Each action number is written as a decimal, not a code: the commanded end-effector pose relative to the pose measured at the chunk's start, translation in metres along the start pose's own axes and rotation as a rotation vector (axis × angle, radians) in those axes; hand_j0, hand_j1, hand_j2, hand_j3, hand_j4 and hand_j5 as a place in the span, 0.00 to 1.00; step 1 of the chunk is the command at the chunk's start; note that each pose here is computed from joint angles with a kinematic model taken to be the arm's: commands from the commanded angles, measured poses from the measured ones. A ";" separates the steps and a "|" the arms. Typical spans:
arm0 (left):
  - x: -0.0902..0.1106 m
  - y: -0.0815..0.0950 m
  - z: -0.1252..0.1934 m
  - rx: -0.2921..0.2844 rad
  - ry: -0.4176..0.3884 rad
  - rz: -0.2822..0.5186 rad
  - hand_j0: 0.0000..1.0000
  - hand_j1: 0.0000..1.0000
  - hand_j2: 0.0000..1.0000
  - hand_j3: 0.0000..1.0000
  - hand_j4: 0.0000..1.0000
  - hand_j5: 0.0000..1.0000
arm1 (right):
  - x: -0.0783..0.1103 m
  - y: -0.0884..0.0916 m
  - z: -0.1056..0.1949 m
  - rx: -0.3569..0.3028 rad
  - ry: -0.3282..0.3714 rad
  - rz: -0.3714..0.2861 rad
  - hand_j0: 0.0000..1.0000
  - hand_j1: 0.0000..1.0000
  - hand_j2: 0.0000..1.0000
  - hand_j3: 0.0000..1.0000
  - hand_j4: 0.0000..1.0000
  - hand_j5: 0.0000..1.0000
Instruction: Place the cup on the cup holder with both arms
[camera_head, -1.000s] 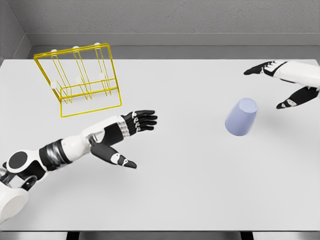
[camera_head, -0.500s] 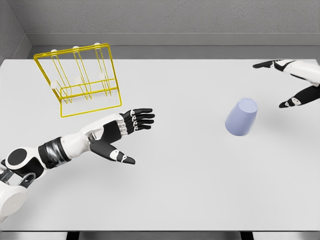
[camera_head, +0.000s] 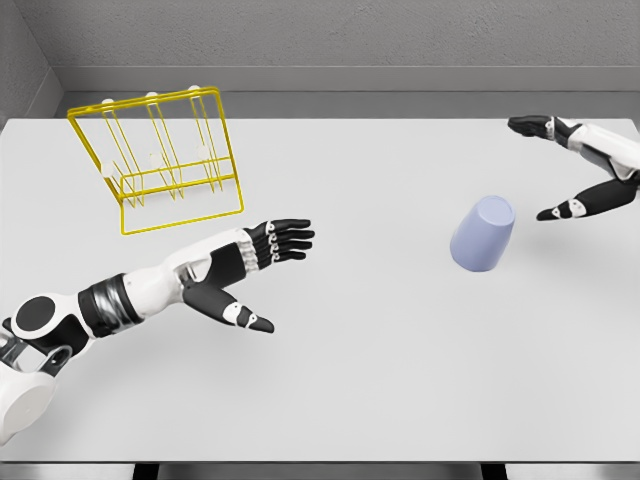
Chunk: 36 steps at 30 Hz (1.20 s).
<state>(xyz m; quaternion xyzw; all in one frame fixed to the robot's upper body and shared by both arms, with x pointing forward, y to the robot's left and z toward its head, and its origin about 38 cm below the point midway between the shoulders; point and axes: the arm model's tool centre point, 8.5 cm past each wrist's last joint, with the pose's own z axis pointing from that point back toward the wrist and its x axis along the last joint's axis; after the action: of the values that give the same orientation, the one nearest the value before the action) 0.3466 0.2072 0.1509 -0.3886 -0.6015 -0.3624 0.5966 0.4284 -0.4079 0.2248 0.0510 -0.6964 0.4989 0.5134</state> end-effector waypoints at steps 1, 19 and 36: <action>0.002 0.000 0.000 -0.001 -0.012 -0.004 1.00 1.00 1.00 1.00 1.00 1.00 | -0.004 0.001 0.001 -0.030 -0.003 -0.088 1.00 1.00 1.00 1.00 1.00 1.00; 0.000 0.009 0.002 0.084 -0.041 -0.031 1.00 1.00 1.00 1.00 1.00 1.00 | -0.052 0.036 0.005 -0.099 0.080 -0.290 1.00 1.00 1.00 1.00 1.00 1.00; -0.003 0.011 0.003 0.089 -0.032 -0.025 1.00 1.00 1.00 1.00 1.00 1.00 | -0.062 0.056 0.001 -0.096 0.082 -0.339 1.00 1.00 1.00 1.00 1.00 1.00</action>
<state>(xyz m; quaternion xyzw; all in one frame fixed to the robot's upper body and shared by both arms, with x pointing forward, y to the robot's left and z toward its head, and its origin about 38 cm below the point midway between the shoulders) 0.3548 0.2145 0.1475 -0.3577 -0.6314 -0.3382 0.5992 0.4223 -0.4118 0.1415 0.1179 -0.6760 0.3774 0.6219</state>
